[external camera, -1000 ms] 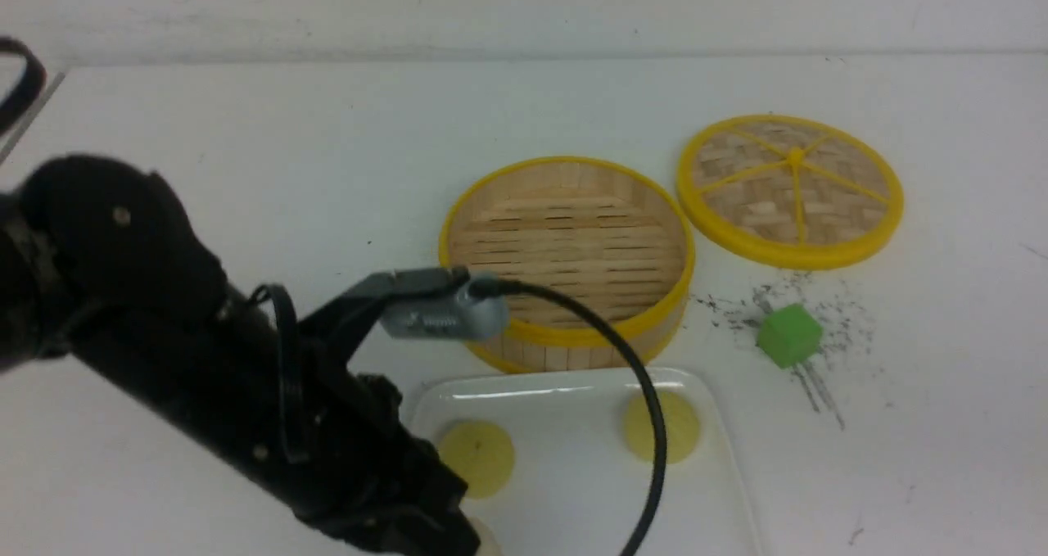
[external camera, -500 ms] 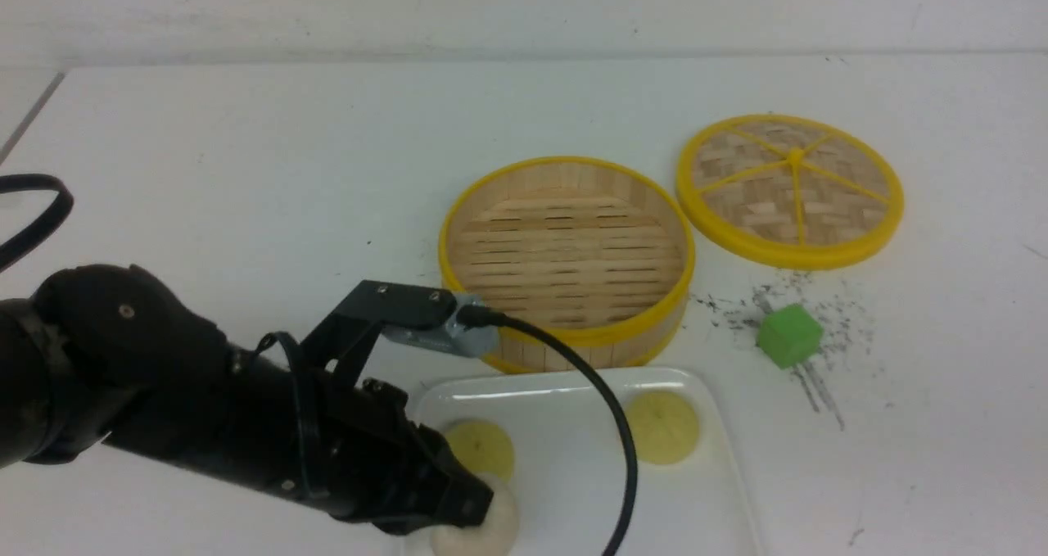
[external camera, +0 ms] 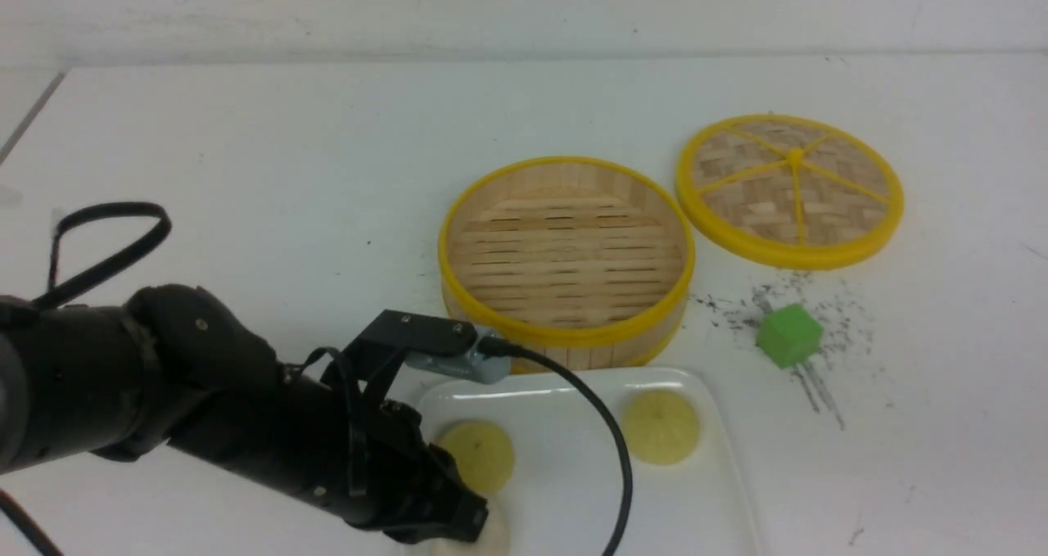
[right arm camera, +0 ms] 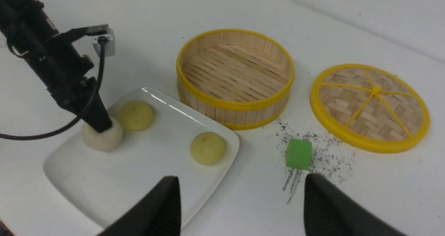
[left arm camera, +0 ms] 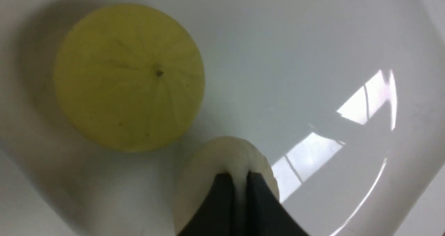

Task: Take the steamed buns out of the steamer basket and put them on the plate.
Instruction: Use the left arm to put the steamed stuffed bun into the plate

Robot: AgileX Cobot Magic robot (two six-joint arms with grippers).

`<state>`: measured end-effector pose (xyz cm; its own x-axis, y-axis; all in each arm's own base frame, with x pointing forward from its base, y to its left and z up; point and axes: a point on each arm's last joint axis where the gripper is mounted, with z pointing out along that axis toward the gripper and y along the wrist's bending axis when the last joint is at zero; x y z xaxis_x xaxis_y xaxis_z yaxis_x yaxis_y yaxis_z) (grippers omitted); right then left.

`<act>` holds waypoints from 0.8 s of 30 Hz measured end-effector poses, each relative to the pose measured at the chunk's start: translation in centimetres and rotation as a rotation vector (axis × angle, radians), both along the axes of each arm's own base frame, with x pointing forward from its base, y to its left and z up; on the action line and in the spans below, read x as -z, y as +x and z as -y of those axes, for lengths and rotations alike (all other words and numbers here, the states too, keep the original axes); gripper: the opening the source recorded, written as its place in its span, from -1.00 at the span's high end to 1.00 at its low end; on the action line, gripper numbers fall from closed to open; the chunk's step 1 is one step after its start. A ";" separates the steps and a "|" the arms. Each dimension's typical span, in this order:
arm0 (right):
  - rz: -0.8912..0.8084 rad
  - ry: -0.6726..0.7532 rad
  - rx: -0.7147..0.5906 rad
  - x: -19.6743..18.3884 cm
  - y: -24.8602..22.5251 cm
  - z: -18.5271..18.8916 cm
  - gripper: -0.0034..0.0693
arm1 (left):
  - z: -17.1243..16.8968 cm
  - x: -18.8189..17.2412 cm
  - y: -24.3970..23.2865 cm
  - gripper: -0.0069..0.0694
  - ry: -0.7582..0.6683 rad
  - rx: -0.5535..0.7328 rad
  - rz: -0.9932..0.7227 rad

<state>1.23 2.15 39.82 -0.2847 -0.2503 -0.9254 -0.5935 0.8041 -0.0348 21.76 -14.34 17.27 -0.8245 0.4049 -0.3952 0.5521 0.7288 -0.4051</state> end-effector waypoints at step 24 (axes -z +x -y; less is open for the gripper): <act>0.012 -0.013 -0.021 0.0 -0.1 -0.1 -0.39 | 0.6 0.8 0.1 -0.47 -0.054 0.004 -0.048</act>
<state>1.17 2.24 39.83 -0.2682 -0.2682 -0.9252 -0.6094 0.7911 -0.0527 21.91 -14.98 16.47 -0.8415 0.3873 -0.3766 0.5338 0.7030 -0.4699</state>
